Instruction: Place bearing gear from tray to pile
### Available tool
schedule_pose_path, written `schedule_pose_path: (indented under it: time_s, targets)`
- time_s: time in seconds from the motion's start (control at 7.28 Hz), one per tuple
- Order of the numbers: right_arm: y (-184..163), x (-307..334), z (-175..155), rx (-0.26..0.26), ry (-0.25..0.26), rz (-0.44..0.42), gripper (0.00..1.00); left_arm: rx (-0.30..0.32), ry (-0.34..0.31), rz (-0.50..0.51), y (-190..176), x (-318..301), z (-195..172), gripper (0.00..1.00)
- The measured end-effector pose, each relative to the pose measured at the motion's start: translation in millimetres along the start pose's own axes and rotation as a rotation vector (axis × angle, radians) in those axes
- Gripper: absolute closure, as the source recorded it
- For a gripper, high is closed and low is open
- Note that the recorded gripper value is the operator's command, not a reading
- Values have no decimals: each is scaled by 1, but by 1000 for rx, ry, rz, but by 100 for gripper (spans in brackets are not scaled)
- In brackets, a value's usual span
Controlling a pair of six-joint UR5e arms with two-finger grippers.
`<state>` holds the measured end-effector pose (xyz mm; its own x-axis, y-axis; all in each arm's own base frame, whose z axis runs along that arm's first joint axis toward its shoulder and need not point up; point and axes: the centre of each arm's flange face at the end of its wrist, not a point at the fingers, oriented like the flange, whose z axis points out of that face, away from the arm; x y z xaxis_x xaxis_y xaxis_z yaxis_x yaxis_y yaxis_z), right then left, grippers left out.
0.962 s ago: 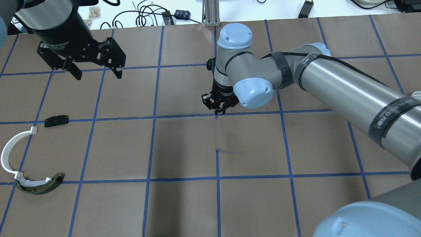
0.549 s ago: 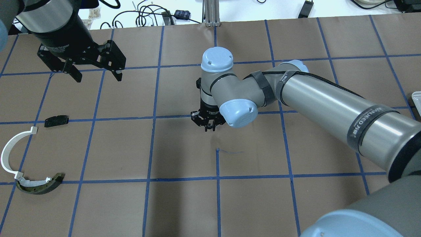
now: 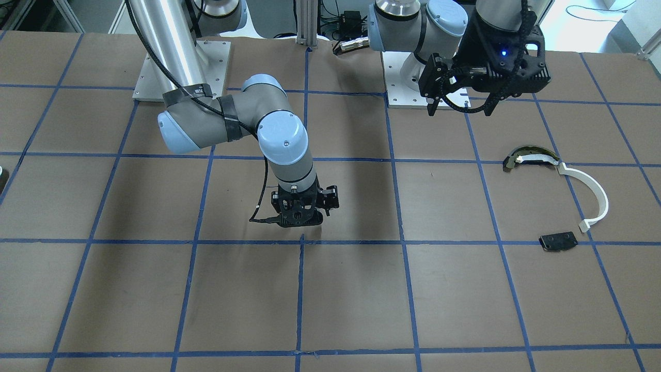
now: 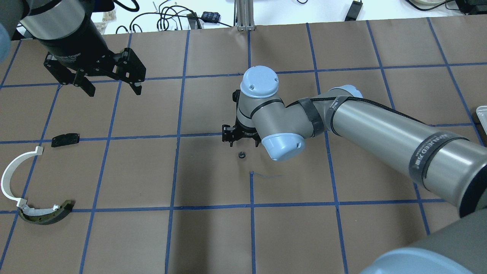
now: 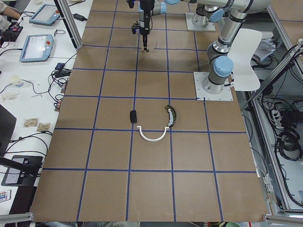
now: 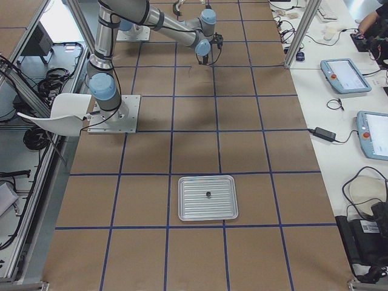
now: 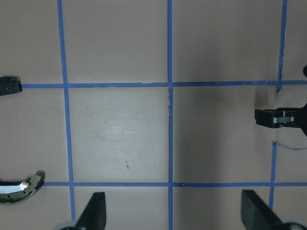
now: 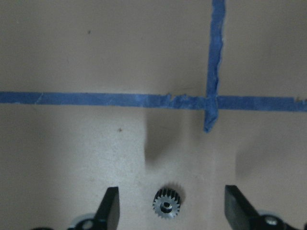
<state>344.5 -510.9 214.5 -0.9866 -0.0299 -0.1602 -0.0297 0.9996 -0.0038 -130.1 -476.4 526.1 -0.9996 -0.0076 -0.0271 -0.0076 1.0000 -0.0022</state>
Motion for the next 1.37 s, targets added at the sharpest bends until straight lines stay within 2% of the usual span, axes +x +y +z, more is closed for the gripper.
schedule_pose_path:
  time_s: [0.14, 0.41, 0.69, 0.82, 1.1, 1.37]
  targets:
    - [-22, 45, -33, 3, 13, -2, 0, -18, 8, -8, -3, 5, 9, 0]
    - [-55, 184, -98, 9, 71, 14, 0, -38, 30, -7, -4, 57, 45, 0]
    - [-61, 331, -143, 32, 118, 77, 0, -16, 56, 0, -8, 139, 129, 0]
    - [-53, 408, -162, 37, 160, 129, 0, -19, 69, 21, -7, 168, 176, 0]
    - [-21, 540, -196, 30, 234, 149, 0, -46, 60, 61, -1, 205, 238, 0]
    - [-1, 638, -207, 19, 249, 142, 0, -70, 31, 75, -1, 221, 276, 0]
